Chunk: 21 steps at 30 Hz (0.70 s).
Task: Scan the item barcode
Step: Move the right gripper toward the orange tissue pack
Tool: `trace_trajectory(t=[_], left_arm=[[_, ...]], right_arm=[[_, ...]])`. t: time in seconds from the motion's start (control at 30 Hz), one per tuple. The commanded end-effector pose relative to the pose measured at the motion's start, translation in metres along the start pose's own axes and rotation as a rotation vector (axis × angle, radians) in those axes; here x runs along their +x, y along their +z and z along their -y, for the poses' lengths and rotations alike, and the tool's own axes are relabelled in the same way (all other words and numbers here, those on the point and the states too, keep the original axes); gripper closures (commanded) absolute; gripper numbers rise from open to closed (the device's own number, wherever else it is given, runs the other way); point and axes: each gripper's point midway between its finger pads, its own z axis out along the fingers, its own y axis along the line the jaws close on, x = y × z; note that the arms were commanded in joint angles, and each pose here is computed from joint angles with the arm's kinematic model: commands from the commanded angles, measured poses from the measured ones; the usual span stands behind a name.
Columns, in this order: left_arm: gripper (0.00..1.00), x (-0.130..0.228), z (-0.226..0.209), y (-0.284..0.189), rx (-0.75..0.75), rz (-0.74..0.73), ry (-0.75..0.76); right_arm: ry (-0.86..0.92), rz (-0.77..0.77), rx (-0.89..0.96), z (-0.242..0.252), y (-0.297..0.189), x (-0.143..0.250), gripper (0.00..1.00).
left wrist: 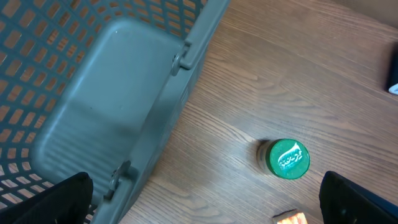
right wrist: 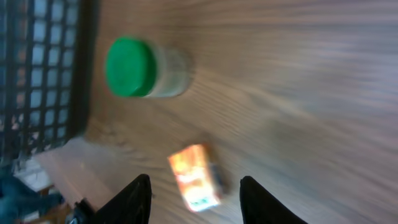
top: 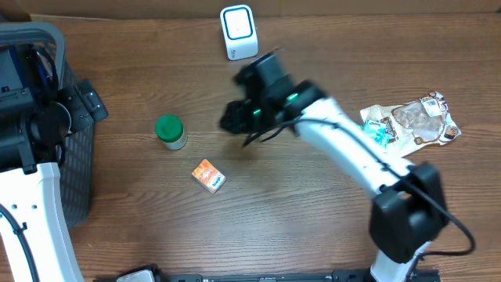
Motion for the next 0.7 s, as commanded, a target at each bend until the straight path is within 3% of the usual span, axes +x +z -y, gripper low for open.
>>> trace_trajectory(t=[0.0,0.27,0.67], left_arm=[[0.00,-0.003,-0.001,-0.004,0.005,0.016,-0.017],[0.01,-0.003,-0.001,-0.004,0.005,0.016,-0.017],[0.00,-0.003,-0.001,-0.004,0.005,0.016,-0.017]], right_arm=[[0.023,-0.026,0.015,-0.010,0.038,0.015,0.53],[-0.010,-0.048,-0.058,-0.047,0.113,0.042,0.53],[0.011,-0.259,0.086,-0.025,0.116,0.106,0.52]])
